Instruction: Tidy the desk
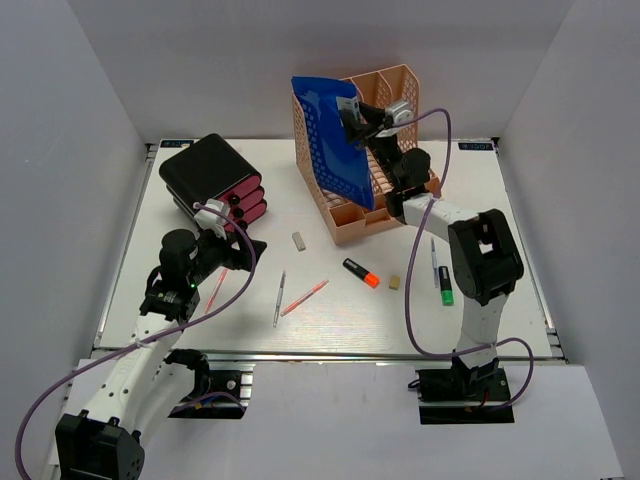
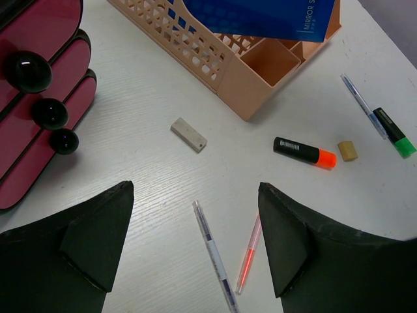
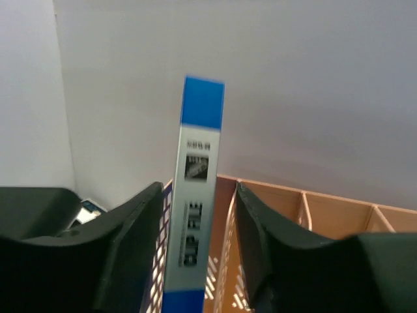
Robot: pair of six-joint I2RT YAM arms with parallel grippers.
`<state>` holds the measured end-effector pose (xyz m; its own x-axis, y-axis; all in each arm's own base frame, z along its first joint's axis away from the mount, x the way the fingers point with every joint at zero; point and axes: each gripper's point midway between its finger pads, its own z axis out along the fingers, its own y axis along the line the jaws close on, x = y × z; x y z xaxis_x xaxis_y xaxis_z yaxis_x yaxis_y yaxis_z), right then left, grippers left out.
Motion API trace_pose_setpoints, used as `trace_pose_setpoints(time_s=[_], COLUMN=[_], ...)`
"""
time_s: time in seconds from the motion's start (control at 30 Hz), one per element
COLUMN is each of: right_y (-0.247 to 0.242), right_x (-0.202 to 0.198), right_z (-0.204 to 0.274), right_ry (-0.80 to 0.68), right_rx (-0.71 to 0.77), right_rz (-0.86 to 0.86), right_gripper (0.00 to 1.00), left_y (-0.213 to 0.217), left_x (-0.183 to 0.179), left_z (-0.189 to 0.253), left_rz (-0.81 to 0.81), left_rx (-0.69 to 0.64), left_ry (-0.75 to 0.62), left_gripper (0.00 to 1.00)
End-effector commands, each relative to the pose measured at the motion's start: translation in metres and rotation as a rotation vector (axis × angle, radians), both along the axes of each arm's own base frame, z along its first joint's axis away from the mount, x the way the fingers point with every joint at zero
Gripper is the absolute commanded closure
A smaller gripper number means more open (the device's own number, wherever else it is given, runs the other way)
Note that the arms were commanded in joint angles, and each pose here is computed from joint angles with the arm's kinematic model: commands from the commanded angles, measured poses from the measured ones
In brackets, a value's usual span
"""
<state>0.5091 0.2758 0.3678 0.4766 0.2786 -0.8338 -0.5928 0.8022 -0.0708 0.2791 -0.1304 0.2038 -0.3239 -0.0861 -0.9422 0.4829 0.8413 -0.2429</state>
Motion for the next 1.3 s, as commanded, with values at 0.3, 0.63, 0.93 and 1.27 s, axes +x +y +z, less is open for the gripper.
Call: trace_pose_setpoints(time_s=[0.3,0.63,0.93,1.27], right_y=[-0.056,-0.054,-0.048,-0.063], right_x=[-0.138,-0.144,-0.118,-0.096], right_z=[0.107,0.105,0.078,0.098], right_ry=[-0.592,-0.396,0.121,0.482], right_rx=[0.075,-0.178,-0.584,-0.640], right_rz=[-0.013,0.029,0.097,0.052], right_gripper=[0.15,0.11,0.11,0.11], left_y=[-0.004,-0.004,-0.005,-0.009], left_x=[-0.004,-0.006,-0.008,-0.011], left_z=[0.007,0.009,0.014,0.018], left_rz=[-0.032,-0.039,-0.047,-0.071], left_rx=[-0.013,-0.014,-0.020,-0.030], left_ry=[-0.031,-0.039,-0.053,-0.066], left_gripper=[0.14,0.14,0.14,0.14])
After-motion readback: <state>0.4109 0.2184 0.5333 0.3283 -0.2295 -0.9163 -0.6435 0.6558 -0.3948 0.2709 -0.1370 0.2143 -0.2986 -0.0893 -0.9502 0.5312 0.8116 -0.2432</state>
